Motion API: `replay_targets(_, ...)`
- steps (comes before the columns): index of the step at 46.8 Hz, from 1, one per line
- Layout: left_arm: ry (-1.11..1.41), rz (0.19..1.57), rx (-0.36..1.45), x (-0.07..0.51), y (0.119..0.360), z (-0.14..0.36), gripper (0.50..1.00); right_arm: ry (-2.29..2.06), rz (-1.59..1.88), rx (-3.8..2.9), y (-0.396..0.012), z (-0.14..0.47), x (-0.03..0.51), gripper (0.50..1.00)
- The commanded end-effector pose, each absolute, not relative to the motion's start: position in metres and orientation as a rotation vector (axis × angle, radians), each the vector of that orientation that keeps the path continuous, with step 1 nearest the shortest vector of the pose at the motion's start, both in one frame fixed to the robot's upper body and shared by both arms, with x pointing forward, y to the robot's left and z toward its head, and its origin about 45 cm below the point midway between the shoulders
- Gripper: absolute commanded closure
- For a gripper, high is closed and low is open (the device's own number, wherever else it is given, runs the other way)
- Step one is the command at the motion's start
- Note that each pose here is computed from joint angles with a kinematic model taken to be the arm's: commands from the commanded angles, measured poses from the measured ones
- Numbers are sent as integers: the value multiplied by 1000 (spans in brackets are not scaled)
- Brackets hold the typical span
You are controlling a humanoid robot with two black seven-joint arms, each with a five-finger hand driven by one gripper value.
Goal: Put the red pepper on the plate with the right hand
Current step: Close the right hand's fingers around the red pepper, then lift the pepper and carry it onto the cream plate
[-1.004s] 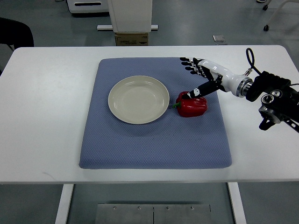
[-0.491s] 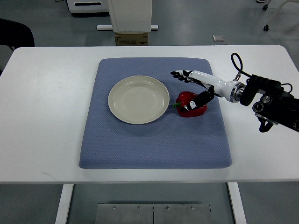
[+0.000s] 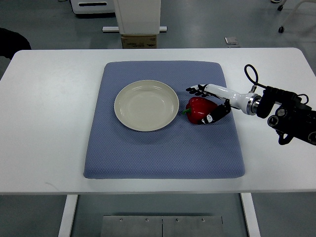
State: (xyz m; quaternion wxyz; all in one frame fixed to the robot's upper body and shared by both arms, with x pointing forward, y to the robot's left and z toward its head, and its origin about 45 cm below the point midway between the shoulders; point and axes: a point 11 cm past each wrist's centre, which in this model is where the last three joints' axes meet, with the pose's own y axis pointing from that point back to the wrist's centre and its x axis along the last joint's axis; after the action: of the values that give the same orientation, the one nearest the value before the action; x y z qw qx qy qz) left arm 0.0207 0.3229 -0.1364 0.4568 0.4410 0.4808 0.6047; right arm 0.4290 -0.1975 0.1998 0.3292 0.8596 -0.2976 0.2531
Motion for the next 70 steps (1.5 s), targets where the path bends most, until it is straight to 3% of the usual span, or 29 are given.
replay_targets(1, 1184, 1491, 1087, 21, 323, -136, 500, -768, 673, 2246, -198, 199, 429, 613)
replay_targets(12, 1184, 1491, 1087, 21, 323, -136, 500, -756, 673, 2234, -200, 195, 428, 643)
replay_targets(21, 1184, 1491, 1087, 21, 323, -136, 500, -750, 673, 2231, -201, 194, 427, 707)
replay_targets(27, 1184, 1491, 1087, 21, 323, -136, 500, -750, 672, 2232, -200, 195, 427, 856)
replay_targets(30, 1184, 1491, 1087, 21, 323, -136, 500, -753, 674, 2229, -201, 195, 428, 1000)
replay_targets(46, 1184, 1491, 1087, 21, 323, -136, 500, -806, 712, 2231, -184, 225, 445, 1000)
replay_targets(70, 1186, 1491, 1088, 21, 323, -136, 500, -763, 730, 2311, -90, 246, 448, 1000)
